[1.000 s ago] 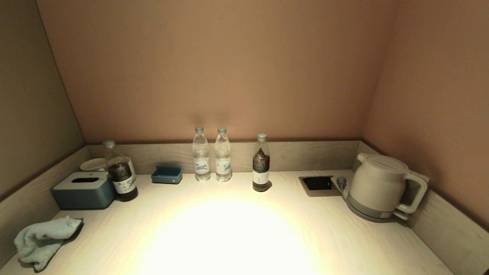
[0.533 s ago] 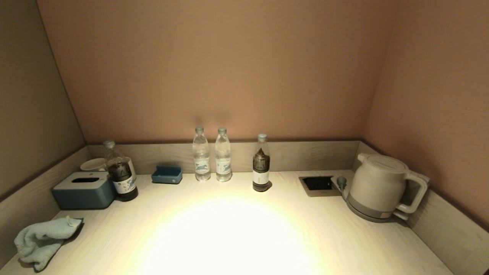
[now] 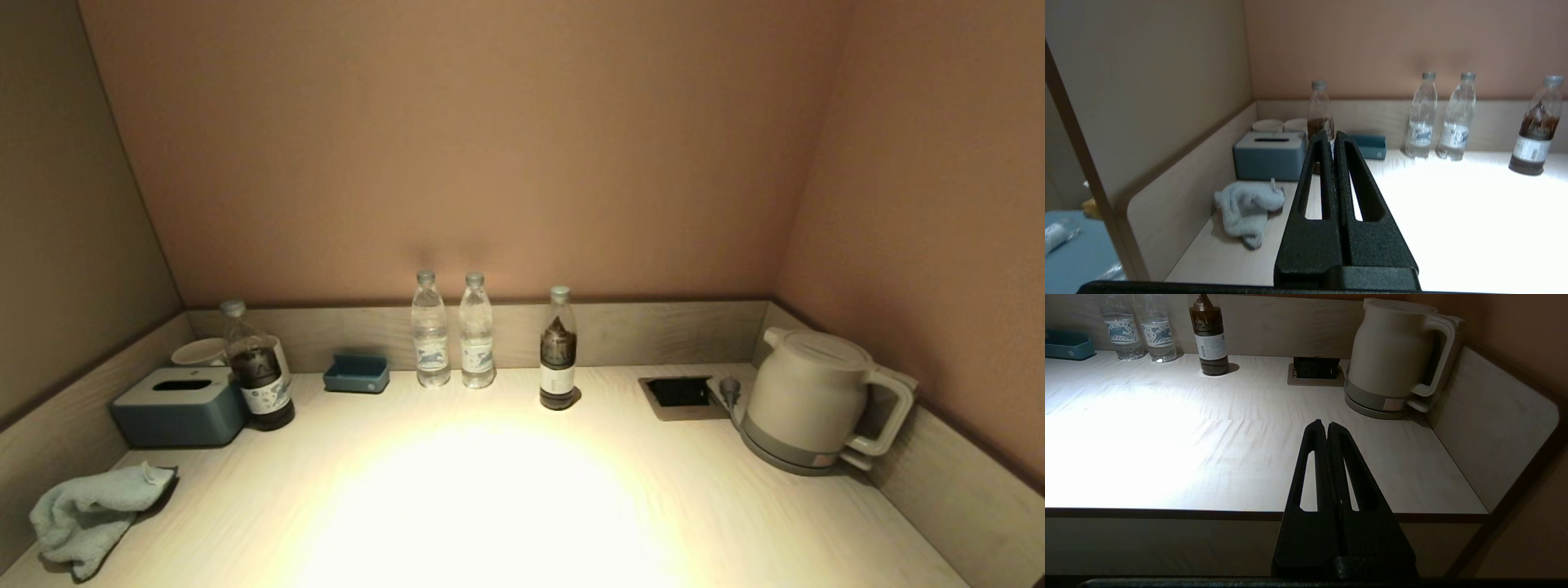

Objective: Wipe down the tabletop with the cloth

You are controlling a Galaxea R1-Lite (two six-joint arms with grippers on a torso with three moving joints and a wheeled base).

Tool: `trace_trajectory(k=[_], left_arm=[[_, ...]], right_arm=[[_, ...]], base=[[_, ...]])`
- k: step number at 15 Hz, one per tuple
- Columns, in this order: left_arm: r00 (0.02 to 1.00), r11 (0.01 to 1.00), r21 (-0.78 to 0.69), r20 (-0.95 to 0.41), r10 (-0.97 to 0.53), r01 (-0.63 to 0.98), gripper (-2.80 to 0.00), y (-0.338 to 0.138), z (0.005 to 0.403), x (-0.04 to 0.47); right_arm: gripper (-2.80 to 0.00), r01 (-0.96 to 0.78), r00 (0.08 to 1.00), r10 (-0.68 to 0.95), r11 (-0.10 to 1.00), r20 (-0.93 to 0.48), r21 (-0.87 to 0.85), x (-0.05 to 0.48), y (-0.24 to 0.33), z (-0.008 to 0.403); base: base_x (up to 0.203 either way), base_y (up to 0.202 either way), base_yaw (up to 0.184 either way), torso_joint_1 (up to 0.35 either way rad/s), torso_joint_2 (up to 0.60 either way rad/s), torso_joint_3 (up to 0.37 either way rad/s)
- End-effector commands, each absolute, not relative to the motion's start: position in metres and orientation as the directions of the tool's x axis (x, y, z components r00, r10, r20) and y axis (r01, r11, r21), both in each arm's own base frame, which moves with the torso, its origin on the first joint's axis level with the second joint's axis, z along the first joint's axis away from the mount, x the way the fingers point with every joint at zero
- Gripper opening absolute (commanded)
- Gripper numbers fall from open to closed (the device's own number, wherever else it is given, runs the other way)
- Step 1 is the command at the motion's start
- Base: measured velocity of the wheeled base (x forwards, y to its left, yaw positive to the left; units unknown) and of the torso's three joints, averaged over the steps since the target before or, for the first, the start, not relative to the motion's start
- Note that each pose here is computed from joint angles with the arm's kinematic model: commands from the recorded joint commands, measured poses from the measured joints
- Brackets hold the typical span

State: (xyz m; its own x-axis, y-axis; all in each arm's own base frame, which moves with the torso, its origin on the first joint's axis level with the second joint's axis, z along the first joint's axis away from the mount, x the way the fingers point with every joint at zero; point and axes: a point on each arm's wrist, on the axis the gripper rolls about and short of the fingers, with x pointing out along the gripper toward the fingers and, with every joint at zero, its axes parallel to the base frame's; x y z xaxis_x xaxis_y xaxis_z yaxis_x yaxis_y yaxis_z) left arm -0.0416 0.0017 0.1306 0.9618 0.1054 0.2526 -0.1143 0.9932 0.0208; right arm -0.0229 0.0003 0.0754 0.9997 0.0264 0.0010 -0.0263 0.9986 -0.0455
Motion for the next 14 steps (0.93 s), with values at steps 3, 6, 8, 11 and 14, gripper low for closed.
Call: trace_trajectory(k=[3,6,8,11,14], left_arm=[[0.966,0.996,0.053,0.252,0.06,-0.075,-2.8,0.001,0.11,-0.03],[0.975,0.997,0.057,0.218,0.04,-0.053,-2.8,0.0,0.098,-0.025],[0.979,0.997,0.055,0.198,0.038,-0.05,-2.8,0.0,0.096,-0.025],[0.997,0.998,0.056,0.064,0.034,-0.038,-2.8,0.0,0.082,-0.023],[1.0,0.999,0.041,0.004,0.003,-0.004,-2.8,0.0,0.076,-0.023]], right_arm=[[-2.8,-0.028,1.0,0.028,0.999,0.0,-0.046,-0.023,0.0,0.075],[-2.8,-0.028,1.0,0.028,0.999,0.0,-0.046,-0.023,0.0,0.075],[-2.8,-0.028,1.0,0.028,0.999,0.0,-0.046,-0.023,0.0,0.076],[-2.8,-0.028,1.0,0.028,0.999,0.0,-0.046,-0.023,0.0,0.075],[-2.8,-0.028,1.0,0.028,0.999,-0.002,-0.046,-0.023,0.0,0.075]], base=[[0.0,0.0,0.0,0.0,0.0,0.0],[0.0,0.0,0.0,0.0,0.0,0.0],[0.0,0.0,0.0,0.0,0.0,0.0],[0.0,0.0,0.0,0.0,0.0,0.0],[0.0,0.0,0.0,0.0,0.0,0.0]])
